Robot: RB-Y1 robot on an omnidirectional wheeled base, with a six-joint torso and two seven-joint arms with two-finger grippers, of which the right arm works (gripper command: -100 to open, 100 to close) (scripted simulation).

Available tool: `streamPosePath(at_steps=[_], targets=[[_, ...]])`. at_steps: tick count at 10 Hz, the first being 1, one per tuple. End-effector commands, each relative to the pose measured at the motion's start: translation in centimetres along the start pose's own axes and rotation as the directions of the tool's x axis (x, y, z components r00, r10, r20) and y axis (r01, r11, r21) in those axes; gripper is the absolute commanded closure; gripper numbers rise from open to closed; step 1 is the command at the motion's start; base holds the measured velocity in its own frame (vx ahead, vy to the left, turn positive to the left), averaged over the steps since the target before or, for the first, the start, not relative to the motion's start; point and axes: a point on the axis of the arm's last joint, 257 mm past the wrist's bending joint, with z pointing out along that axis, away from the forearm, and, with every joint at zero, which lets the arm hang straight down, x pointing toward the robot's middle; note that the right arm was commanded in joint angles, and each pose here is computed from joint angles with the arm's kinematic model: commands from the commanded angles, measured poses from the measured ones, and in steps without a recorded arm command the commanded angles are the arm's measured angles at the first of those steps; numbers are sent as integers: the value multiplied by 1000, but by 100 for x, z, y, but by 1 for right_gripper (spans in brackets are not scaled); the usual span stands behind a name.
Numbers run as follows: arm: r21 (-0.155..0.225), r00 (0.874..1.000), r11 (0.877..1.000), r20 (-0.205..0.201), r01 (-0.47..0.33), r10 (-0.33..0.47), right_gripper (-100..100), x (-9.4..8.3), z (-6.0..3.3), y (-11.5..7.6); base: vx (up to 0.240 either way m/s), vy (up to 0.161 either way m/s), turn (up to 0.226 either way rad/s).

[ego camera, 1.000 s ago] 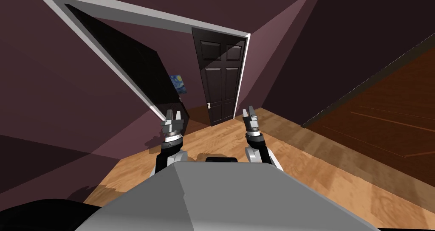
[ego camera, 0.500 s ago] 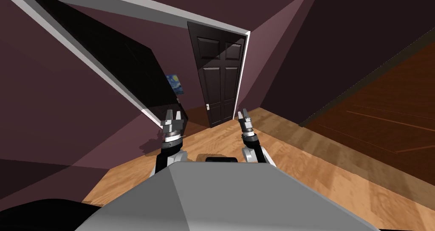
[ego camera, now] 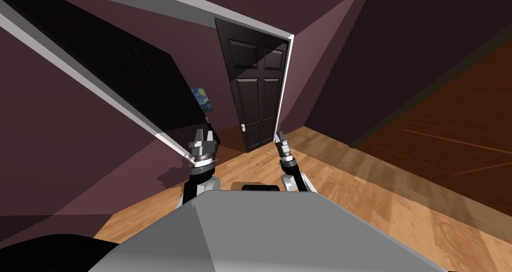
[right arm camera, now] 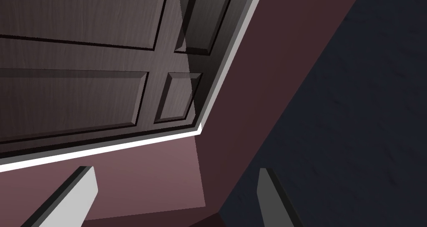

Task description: Push the door open

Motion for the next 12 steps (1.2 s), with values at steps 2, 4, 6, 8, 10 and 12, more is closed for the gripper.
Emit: streamPosePath(at_steps=[2,4,6,8,10,12], targets=[[25,999,999,-28,-33,33,-100,143,-49,-157,84,44,-61],[66,994,995,-70,-77,82,-100,378,-122,-370,132,82,-140],[87,990,991,-91,-98,106,-100,500,-167,-475,147,82,-77],[110,985,987,-111,-118,130,-100,622,-217,-578,88,55,-69],[145,976,979,-142,-144,164,-100,804,-301,-725,127,83,-114],[181,965,969,-172,-166,198,-100,985,-397,-866,127,92,-116]])
